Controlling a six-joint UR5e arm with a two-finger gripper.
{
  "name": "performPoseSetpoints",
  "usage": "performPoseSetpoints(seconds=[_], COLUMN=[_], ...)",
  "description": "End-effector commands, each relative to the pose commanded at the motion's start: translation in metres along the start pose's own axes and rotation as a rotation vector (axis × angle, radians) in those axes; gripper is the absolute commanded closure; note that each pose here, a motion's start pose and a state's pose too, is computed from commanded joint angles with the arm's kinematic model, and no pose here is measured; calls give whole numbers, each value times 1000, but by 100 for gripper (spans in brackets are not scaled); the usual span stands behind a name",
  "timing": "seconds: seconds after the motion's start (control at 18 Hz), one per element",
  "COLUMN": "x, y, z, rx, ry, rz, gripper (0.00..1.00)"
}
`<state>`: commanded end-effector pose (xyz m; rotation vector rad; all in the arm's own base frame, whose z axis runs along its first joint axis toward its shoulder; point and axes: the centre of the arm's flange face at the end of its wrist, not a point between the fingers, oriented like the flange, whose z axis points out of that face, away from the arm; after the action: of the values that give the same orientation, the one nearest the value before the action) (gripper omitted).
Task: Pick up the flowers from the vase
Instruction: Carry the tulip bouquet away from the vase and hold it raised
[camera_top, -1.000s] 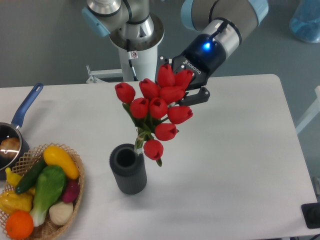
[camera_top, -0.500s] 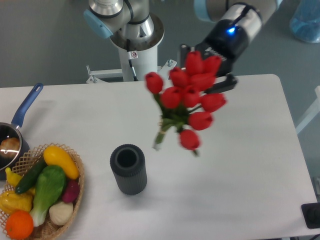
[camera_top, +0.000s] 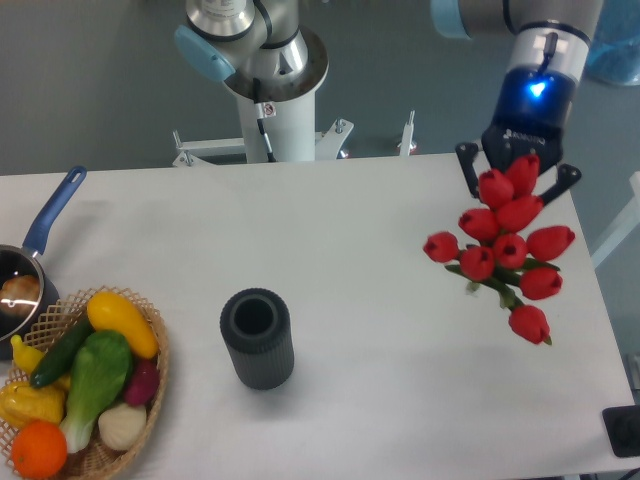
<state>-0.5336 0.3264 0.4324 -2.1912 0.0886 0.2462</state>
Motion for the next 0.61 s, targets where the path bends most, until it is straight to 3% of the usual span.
performPoseSetpoints(seconds=[0.11,0.17,0.61], x=[-7,-3,13], y=[12,2,-7], z=[7,25,75], rx=[-180,-233,-523], ry=[-45,-35,-24], rz=[42,68,162], gripper=[100,100,96])
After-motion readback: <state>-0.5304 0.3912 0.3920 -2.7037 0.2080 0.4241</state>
